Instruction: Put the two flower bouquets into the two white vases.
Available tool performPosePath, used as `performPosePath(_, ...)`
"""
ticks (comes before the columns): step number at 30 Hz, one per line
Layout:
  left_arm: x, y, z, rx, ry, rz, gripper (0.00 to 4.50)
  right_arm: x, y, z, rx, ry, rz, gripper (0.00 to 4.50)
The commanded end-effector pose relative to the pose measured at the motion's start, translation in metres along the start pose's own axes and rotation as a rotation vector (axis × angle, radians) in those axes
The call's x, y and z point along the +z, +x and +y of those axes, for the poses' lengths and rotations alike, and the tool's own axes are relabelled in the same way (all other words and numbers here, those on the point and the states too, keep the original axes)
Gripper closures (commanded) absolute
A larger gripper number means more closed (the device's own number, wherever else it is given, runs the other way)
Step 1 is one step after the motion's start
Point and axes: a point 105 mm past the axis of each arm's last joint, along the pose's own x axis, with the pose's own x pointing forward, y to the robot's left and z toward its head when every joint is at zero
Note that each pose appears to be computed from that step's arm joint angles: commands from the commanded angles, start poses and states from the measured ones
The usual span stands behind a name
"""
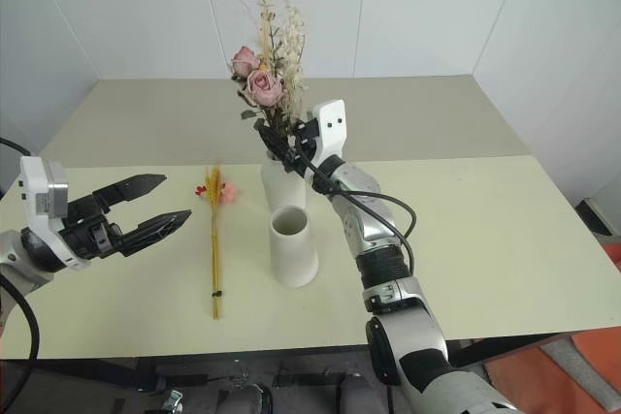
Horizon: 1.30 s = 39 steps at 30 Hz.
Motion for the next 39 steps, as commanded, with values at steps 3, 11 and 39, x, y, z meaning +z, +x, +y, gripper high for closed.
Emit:
performPosePath(3,-0.002,0.003,0.005,0.039,0.036,0.061,0.0,0.034,-0.016,0.003,0.104,-0.127,-0.014,0.03)
performPosePath(11,-0.062,0.012,0.026,0.253,-0.058,0.477,0.0,0.052,-0.072,-0.012,0.255,-0.247,0.171,0.03)
performPosePath(39,-0.092,0.069,0.079,0.58,-0.245,0.603,4.48,0.085,-0.165,-0.008,0.608,-0.277,0.362,0.0)
